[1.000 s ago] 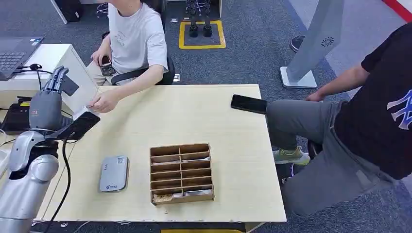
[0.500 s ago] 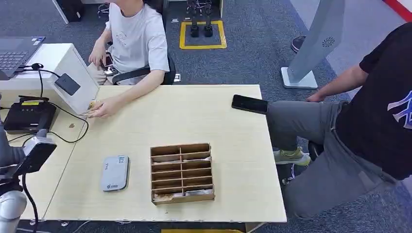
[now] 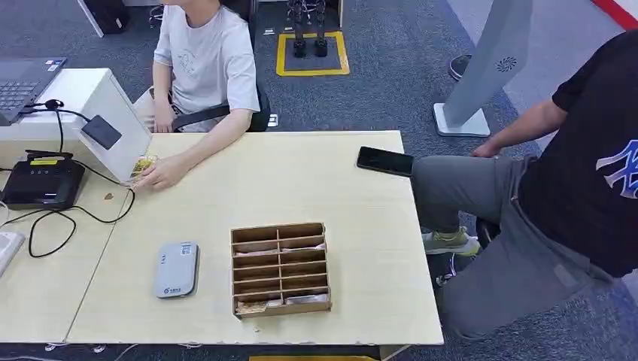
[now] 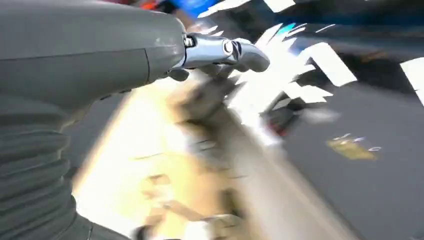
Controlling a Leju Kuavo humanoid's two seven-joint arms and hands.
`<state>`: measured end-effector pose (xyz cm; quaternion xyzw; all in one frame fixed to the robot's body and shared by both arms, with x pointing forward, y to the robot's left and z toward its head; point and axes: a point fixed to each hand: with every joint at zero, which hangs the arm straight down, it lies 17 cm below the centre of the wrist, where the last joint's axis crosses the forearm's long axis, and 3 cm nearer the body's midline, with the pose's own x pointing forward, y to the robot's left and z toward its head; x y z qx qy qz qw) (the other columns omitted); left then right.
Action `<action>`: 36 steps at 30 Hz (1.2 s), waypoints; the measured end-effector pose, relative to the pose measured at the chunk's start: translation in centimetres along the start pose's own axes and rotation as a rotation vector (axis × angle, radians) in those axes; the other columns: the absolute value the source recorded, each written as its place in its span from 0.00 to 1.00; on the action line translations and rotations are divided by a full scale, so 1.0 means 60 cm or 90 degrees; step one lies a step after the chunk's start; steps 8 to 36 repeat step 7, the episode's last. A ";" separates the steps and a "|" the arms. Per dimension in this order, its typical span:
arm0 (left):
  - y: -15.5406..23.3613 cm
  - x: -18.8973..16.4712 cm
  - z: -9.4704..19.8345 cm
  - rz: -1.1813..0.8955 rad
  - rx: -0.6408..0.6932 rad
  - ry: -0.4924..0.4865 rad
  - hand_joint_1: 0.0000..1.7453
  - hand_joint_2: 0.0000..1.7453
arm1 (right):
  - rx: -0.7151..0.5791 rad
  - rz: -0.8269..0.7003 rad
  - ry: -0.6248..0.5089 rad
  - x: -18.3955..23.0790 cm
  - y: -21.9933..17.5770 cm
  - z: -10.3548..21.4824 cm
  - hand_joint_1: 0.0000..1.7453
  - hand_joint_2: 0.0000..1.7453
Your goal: Pass the card to the sensor for recognition and then transmit it.
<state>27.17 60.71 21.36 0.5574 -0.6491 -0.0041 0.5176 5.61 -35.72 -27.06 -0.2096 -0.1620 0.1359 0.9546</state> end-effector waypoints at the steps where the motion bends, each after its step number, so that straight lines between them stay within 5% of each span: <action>1: 0.015 -0.052 0.015 0.010 0.008 0.065 0.00 1.00 | 0.000 -0.003 0.002 -0.002 0.000 0.000 0.00 0.00; 4: 0.061 -0.197 0.101 0.030 0.074 0.257 0.00 1.00 | 0.000 -0.012 0.010 -0.011 0.000 0.002 0.00 0.00; 7: 0.076 -0.269 0.186 0.035 0.116 0.367 0.00 1.00 | 0.000 -0.013 0.011 -0.012 0.000 0.002 0.00 0.00; 36: 0.076 -0.269 0.186 0.035 0.116 0.367 0.00 1.00 | 0.000 -0.013 0.011 -0.012 0.000 0.002 0.00 0.00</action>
